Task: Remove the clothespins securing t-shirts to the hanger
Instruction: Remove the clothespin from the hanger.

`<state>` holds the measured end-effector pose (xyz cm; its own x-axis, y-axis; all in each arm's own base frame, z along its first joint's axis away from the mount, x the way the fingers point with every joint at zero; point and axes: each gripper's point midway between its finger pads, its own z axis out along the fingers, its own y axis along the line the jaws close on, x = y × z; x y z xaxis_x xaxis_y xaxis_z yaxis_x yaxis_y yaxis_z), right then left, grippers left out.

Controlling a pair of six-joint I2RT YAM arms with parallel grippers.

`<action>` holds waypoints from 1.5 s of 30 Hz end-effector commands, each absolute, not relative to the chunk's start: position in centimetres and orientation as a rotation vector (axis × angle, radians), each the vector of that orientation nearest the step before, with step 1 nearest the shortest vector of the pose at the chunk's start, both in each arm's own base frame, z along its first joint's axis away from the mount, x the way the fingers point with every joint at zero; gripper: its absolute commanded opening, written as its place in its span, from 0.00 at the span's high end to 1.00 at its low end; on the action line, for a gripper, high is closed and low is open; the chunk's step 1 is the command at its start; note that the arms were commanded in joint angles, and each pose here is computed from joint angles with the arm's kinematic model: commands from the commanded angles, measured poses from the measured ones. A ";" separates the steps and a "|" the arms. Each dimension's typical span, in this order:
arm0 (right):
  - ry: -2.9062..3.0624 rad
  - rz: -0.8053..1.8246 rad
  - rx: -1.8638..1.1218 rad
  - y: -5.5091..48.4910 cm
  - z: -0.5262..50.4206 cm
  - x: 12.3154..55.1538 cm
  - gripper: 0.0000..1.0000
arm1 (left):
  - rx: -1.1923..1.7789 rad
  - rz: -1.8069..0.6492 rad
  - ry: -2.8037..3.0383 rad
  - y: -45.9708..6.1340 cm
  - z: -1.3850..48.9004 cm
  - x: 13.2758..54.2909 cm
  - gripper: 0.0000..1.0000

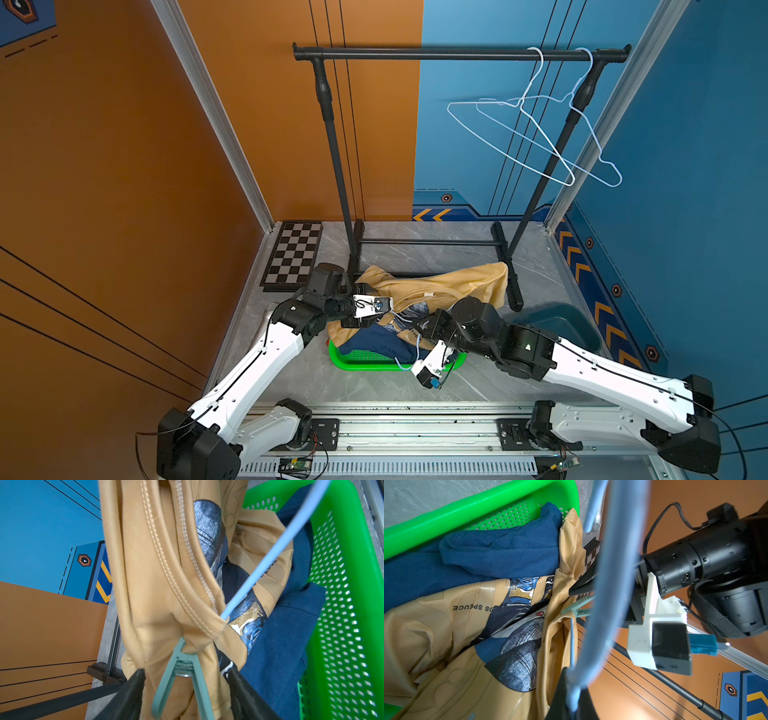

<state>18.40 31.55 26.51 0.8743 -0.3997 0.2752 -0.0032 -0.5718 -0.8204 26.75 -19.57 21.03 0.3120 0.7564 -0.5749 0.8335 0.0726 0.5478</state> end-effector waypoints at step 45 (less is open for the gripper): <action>0.548 -0.512 -1.991 29.2 28.9 20.5 1.00 | 1.529 -0.108 1.334 -19.0 28.6 24.8 0.84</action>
